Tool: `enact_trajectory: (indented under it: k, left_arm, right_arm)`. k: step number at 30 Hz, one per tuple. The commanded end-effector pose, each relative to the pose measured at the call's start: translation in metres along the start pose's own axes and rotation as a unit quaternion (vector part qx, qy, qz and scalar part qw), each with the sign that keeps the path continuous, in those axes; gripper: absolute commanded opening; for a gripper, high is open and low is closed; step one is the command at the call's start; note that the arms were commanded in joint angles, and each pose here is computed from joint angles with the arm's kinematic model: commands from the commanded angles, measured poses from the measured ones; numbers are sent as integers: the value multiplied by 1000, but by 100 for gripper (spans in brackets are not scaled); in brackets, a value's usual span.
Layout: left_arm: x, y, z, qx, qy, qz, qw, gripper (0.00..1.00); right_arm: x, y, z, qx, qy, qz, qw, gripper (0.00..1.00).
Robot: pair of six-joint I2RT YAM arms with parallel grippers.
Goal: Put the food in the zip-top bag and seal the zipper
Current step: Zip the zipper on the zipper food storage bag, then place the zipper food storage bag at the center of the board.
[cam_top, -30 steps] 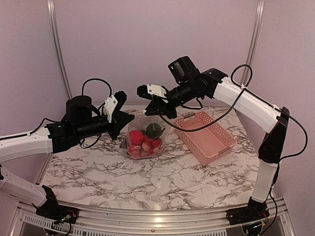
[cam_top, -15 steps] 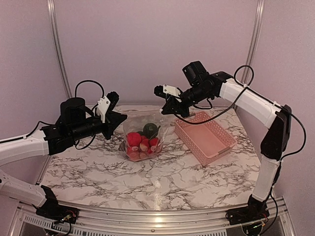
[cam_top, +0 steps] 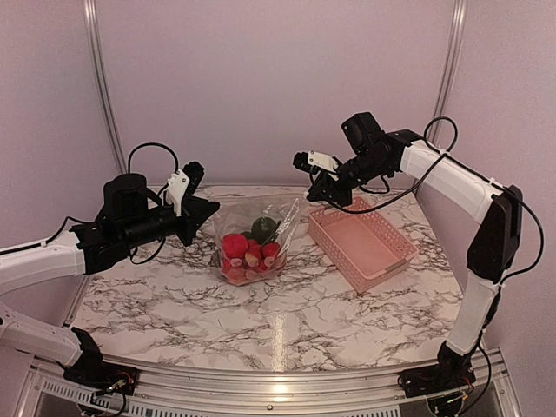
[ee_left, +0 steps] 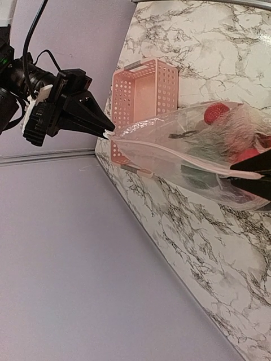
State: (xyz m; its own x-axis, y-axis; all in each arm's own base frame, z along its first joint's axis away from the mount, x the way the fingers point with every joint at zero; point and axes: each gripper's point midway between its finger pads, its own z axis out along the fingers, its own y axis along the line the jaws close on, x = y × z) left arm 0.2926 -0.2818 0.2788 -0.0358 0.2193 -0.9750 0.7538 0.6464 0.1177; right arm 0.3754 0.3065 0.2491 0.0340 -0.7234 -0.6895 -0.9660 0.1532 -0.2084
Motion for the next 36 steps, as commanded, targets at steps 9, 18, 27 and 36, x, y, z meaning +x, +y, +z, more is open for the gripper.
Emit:
enact_trajectory:
  k: [9, 18, 27, 36]
  left_arm:
    - [-2, 19, -6, -27, -21, -17, 999, 0]
    - [-10, 44, 41, -24, -18, -15, 999, 0]
    - [-39, 42, 37, -3, -43, -10, 999, 0]
    - [42, -1, 2, 55, 48, -103, 992, 39]
  right_arm:
    - [23, -18, -14, 43, 43, 18, 998, 0]
    - [-13, -65, -10, 97, -2, 20, 995, 0]
    - [-37, -45, -26, 66, -46, 23, 996, 3]
    - [8, 83, 0, -56, 5, 0, 998, 32]
